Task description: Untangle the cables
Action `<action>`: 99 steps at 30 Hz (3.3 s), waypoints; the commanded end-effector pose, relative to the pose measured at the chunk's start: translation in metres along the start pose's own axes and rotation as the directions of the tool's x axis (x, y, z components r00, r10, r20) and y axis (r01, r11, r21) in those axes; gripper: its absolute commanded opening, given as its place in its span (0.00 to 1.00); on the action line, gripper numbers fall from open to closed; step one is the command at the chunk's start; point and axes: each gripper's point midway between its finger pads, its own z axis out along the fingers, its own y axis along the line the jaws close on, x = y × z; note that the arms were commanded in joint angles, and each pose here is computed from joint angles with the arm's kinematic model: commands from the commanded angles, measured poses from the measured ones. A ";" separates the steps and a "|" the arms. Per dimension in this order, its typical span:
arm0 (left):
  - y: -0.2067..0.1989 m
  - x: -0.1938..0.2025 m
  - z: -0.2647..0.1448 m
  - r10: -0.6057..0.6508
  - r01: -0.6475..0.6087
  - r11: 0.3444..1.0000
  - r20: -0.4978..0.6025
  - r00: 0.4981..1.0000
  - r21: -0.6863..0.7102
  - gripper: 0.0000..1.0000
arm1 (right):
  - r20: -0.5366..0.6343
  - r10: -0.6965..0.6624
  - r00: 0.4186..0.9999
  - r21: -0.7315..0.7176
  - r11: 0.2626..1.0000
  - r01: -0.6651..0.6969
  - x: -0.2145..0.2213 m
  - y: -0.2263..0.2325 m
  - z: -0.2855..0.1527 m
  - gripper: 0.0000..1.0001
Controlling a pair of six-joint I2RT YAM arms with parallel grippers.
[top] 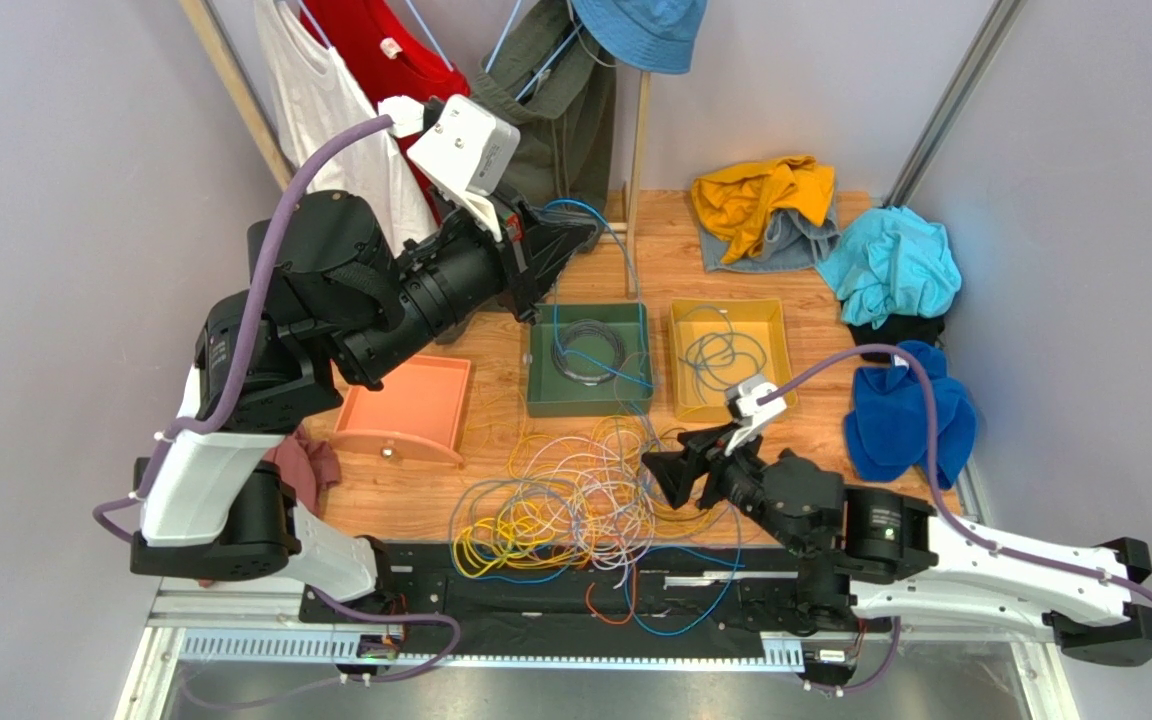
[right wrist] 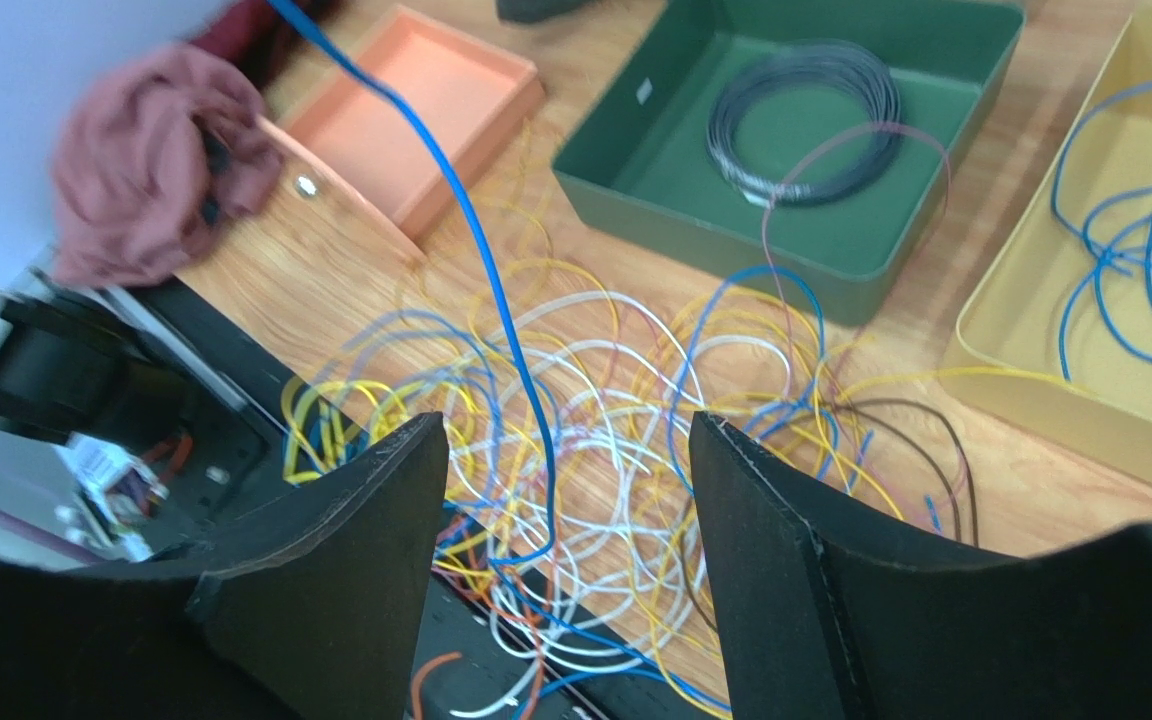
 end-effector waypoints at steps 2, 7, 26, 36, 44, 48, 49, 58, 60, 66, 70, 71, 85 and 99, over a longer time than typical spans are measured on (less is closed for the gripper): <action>0.000 -0.022 -0.013 -0.015 0.014 0.999 0.063 0.998 0.029 0.00 | -0.012 0.018 1.000 0.018 1.000 -0.018 0.014 0.006 0.018 0.65; 0.000 -0.022 -0.017 -0.021 0.019 0.999 0.058 0.998 0.037 0.00 | 0.002 -0.003 1.000 0.137 0.991 0.003 0.018 -0.012 0.027 0.36; 0.000 0.057 0.071 -0.055 0.055 0.998 -0.001 0.998 -0.002 0.00 | 0.291 -0.285 0.913 0.348 0.921 0.176 -0.253 -0.007 -0.036 0.00; 0.028 0.108 0.154 -0.172 0.170 0.985 -0.056 0.984 -0.026 0.00 | 0.262 -0.239 0.935 0.524 0.849 0.070 -0.280 -0.078 0.015 0.00; 0.065 0.198 0.221 -0.300 0.296 0.954 -0.172 0.938 -0.048 0.00 | 0.235 -0.061 0.970 0.586 0.805 -0.091 -0.238 -0.159 0.057 0.00; 0.073 0.234 0.247 -0.358 0.359 0.933 -0.217 0.908 -0.034 0.00 | 0.218 -0.021 0.976 0.598 0.793 -0.116 -0.208 -0.180 0.076 0.00; 0.079 0.251 0.255 -0.364 0.364 0.930 -0.240 0.900 -0.046 0.00 | 0.226 -0.018 0.974 0.600 0.790 -0.125 -0.207 -0.186 0.079 0.00; 0.083 0.300 0.295 -0.392 0.404 0.914 -0.292 0.873 -0.018 0.00 | 0.187 0.044 0.981 0.661 0.733 -0.159 -0.157 -0.233 0.102 0.00; 0.084 0.312 0.299 -0.398 0.412 0.911 -0.305 0.865 -0.020 0.00 | 0.141 0.060 0.988 0.690 0.709 -0.142 -0.135 -0.245 0.105 0.00; 0.083 0.356 0.305 -0.430 0.447 0.893 -0.374 0.822 -0.046 0.00 | 0.094 0.120 0.988 0.752 0.642 -0.149 -0.092 -0.273 0.100 0.00; 0.080 0.374 0.302 -0.451 0.471 0.880 -0.418 0.789 -0.060 0.00 | 0.086 0.139 0.987 0.783 0.603 -0.153 -0.081 -0.283 0.095 0.00; 0.079 0.376 0.299 -0.454 0.476 0.877 -0.431 0.780 -0.062 0.00 | 0.089 0.141 0.986 0.787 0.597 -0.157 -0.080 -0.284 0.093 0.00; 0.009 0.320 0.254 -0.379 0.438 0.897 -0.416 0.827 0.053 0.00 | 0.152 0.142 0.978 0.792 0.575 -0.207 -0.085 -0.276 0.067 0.00; 0.026 0.373 0.268 -0.414 0.460 0.888 -0.476 0.776 -0.023 0.00 | 0.120 0.144 0.982 0.815 0.550 -0.181 -0.072 -0.290 0.080 0.00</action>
